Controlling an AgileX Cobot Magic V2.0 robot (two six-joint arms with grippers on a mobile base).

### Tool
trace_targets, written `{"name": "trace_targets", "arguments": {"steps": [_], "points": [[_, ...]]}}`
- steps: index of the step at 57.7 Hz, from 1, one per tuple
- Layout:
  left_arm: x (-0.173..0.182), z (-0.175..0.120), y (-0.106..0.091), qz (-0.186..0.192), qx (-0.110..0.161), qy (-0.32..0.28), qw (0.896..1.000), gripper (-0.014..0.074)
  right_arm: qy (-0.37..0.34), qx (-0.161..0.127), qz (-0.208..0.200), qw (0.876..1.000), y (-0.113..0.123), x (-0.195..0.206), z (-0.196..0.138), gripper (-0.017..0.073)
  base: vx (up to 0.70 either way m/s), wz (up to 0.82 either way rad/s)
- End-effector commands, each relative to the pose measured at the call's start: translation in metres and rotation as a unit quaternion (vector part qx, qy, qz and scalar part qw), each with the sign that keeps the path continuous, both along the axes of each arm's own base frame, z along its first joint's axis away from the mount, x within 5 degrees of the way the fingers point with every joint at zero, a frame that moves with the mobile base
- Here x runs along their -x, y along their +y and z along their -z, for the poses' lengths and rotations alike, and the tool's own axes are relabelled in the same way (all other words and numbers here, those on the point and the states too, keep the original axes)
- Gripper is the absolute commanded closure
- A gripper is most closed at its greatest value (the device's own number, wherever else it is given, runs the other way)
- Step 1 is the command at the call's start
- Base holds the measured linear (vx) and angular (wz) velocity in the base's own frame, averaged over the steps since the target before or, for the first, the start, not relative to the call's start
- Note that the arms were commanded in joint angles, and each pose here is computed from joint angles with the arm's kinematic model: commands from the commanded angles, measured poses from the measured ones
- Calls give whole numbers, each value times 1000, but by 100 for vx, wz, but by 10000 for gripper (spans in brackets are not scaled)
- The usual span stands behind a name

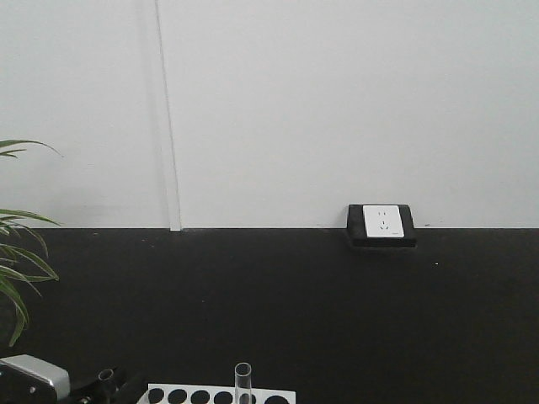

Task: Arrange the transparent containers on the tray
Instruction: 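Close the left gripper and lift the tube out of the rack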

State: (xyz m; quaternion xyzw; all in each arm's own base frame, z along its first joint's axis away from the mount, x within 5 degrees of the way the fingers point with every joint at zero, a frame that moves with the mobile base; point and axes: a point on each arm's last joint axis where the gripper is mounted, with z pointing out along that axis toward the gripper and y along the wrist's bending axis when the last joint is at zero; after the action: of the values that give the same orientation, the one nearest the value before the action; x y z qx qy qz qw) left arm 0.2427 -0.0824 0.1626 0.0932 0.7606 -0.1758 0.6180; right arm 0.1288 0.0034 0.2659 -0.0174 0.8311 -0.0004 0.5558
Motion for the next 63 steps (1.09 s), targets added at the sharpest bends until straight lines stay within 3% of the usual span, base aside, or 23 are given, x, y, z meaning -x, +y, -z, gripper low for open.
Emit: {"name": "trace_targets", "arguments": {"steps": [1, 19, 35, 44, 47, 53, 63], "points": [[-1, -31, -2, 2, 39, -86, 996, 419, -53, 4, -1, 999, 0, -5, -18, 140, 0, 0], [7, -84, 2, -2, 48, -143, 989, 430, -53, 4, -1, 999, 0, -5, -18, 140, 0, 0], [17, -148, 8, -19, 25, -135, 990, 430, -63, 2, -1, 998, 0, -6, -19, 142, 0, 0], [32, -162, 13, -22, 25, -149, 988, 430, -95, -50, 9, 994, 1, -6, -18, 142, 0, 0], [36, -164, 15, -23, 25, -149, 988, 430, -115, -56, 8, 992, 1, -7, -17, 142, 0, 0], [40, -166, 16, -25, 21, -142, 989, 430, -140, -48, -25, 989, 9, -8, -17, 142, 0, 0], [41, -165, 17, -26, 19, -136, 990, 430, -125, -48, -140, 981, 45, -17, -10, 142, 0, 0]]}}
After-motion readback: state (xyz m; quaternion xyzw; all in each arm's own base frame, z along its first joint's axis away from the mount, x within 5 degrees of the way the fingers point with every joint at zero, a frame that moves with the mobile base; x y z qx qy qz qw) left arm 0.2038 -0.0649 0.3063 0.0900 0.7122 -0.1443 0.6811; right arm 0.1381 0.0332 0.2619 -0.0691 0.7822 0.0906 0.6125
